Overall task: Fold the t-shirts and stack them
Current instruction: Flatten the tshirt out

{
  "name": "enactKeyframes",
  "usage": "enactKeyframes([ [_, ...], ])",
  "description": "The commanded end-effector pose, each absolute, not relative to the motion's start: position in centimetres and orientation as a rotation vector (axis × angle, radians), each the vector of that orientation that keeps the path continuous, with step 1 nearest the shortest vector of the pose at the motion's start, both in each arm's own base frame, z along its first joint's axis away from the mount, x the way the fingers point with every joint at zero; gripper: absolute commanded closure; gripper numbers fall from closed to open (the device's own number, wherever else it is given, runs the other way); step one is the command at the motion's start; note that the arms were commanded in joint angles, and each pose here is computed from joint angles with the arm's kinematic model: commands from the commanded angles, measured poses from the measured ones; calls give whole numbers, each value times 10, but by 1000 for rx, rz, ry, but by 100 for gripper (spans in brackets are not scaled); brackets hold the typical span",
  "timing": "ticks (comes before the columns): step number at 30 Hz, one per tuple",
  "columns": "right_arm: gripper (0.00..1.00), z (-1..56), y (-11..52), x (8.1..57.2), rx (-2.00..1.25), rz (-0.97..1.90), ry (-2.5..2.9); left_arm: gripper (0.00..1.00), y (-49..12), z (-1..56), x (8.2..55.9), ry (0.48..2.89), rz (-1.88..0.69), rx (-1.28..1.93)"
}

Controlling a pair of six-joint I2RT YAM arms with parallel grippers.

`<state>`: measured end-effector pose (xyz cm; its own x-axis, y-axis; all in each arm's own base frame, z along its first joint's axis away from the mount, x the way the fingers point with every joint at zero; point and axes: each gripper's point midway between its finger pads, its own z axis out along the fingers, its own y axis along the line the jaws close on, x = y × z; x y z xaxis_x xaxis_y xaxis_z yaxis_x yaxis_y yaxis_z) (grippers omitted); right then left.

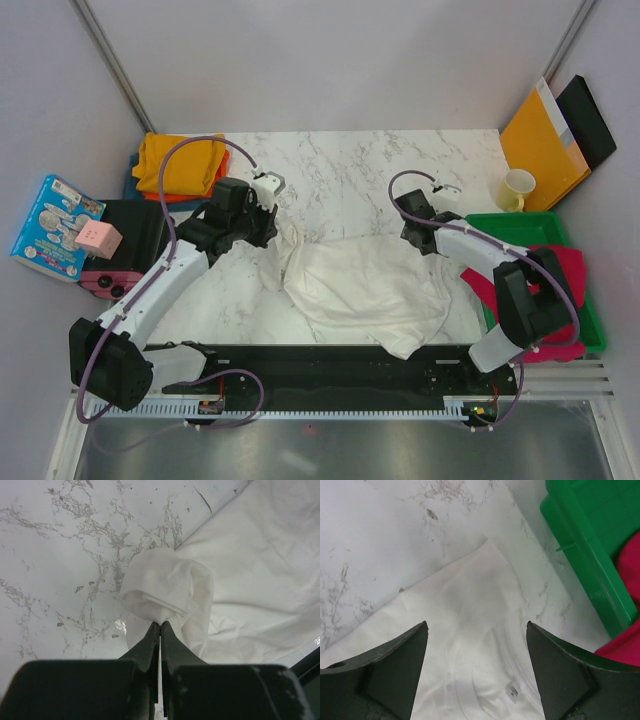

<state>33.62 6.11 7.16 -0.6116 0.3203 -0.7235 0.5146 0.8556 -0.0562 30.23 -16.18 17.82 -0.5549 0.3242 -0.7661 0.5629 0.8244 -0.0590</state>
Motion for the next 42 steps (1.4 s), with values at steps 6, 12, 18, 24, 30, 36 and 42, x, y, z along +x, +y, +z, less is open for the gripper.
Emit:
enactKeyframes([
  [6, 16, 57, 34, 384, 667, -394, 2284, 98, -157, 184, 303, 2173, -356, 665],
  [12, 21, 34, 22, 393, 705, -389, 2323, 98, -154, 179, 302, 2189, -347, 662],
  [18, 67, 20, 20, 398, 698, -395, 2338, 98, -150, 177, 304, 2198, -340, 641],
  [24, 100, 91, 30, 426, 677, -261, 2182, 98, -136, 200, 318, 2149, -282, 585],
  [30, 100, 278, 45, 466, 611, -50, 1870, 98, -99, 287, 365, 2016, -186, 444],
  [36, 100, 412, 69, 440, 520, 70, 1673, 98, -64, 403, 381, 1797, -138, 329],
  [42, 100, 350, 55, 416, 498, -49, 1810, 98, -56, 359, 386, 1909, -132, 317],
])
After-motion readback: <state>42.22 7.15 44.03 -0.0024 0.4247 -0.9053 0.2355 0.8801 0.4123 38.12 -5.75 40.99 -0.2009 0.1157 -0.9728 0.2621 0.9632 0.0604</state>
